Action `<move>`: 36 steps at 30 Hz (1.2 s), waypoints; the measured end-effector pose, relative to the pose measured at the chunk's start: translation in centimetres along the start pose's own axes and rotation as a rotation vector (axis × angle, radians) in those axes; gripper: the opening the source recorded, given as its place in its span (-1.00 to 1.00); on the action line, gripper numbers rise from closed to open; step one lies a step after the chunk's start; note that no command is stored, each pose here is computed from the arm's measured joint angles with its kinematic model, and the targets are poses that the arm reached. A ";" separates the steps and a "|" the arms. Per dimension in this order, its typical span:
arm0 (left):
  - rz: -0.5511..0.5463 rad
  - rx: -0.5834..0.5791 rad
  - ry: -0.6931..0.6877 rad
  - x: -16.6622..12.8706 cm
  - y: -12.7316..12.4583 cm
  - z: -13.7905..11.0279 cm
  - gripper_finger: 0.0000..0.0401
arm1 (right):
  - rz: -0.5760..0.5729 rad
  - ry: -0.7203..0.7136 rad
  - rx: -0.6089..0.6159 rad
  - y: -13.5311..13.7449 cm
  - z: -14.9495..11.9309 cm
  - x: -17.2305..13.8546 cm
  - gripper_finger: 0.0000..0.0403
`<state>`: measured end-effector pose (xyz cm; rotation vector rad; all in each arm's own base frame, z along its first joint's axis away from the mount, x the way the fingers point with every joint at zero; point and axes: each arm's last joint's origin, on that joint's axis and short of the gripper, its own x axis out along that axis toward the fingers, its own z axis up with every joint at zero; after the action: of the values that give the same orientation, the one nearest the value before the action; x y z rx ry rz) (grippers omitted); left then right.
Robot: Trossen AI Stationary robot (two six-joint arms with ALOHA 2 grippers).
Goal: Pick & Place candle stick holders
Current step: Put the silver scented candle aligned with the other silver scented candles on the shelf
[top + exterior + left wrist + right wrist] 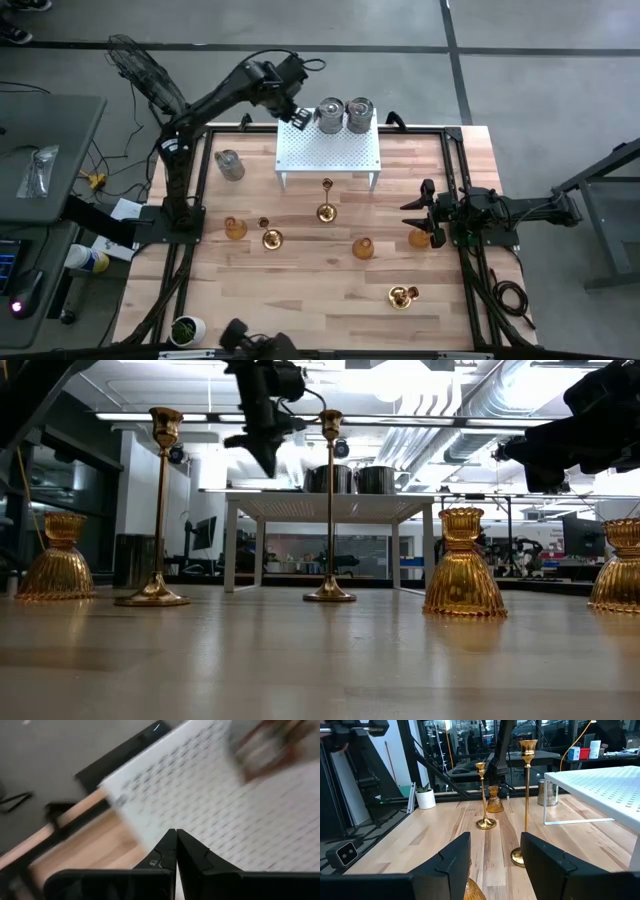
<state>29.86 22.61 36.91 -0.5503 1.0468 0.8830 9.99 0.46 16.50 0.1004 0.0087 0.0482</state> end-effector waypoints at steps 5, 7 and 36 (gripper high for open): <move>0.122 -0.010 0.071 -0.9 1.5 -1.0 -1.00 | 0.000 0.000 0.000 0.0 0.0 0.0 -0.18; 0.150 -0.033 0.101 -1.1 2.3 -1.3 -1.00 | 0.000 0.000 0.000 0.0 0.0 0.0 -0.18; 0.180 -0.337 0.348 5.5 5.9 -13.2 -0.98 | 0.000 0.000 0.000 0.0 0.0 0.0 -0.18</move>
<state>19.49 17.86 26.50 -0.9264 1.2843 1.1607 9.99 0.47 16.50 0.1004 0.0084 0.0483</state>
